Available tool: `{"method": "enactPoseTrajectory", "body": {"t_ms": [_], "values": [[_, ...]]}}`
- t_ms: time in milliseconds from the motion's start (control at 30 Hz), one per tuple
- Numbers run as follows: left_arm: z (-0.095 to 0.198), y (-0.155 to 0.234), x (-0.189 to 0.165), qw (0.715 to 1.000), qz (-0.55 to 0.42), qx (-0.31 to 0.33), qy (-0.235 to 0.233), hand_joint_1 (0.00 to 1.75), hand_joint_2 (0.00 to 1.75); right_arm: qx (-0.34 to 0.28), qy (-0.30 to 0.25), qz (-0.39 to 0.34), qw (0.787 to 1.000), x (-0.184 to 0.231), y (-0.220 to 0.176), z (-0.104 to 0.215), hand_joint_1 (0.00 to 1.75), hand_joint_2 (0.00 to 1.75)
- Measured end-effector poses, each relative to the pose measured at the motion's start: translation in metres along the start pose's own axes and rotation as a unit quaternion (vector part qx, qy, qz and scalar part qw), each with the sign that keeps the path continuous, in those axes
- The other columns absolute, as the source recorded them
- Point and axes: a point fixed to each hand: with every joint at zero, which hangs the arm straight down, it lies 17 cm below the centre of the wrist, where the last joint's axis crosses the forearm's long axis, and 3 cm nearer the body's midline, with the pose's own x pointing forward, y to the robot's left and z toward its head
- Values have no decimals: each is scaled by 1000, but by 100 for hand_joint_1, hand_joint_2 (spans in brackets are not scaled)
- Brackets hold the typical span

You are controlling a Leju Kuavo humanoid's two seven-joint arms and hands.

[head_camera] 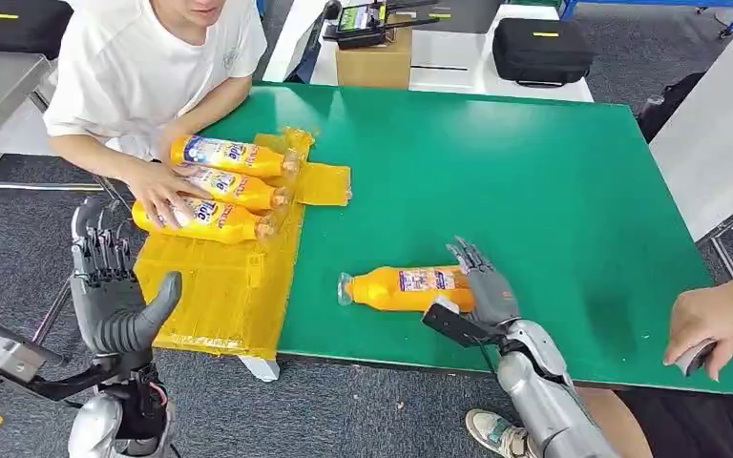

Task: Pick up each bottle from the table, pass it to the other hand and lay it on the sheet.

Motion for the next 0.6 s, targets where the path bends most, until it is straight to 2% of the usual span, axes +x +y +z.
{"method": "enactPoseTrajectory", "body": {"t_ms": [600], "values": [[1,0,-1,1000,-5,-5,2,0,175,23,26,-2,999,-7,11,-5,0,175]]}}
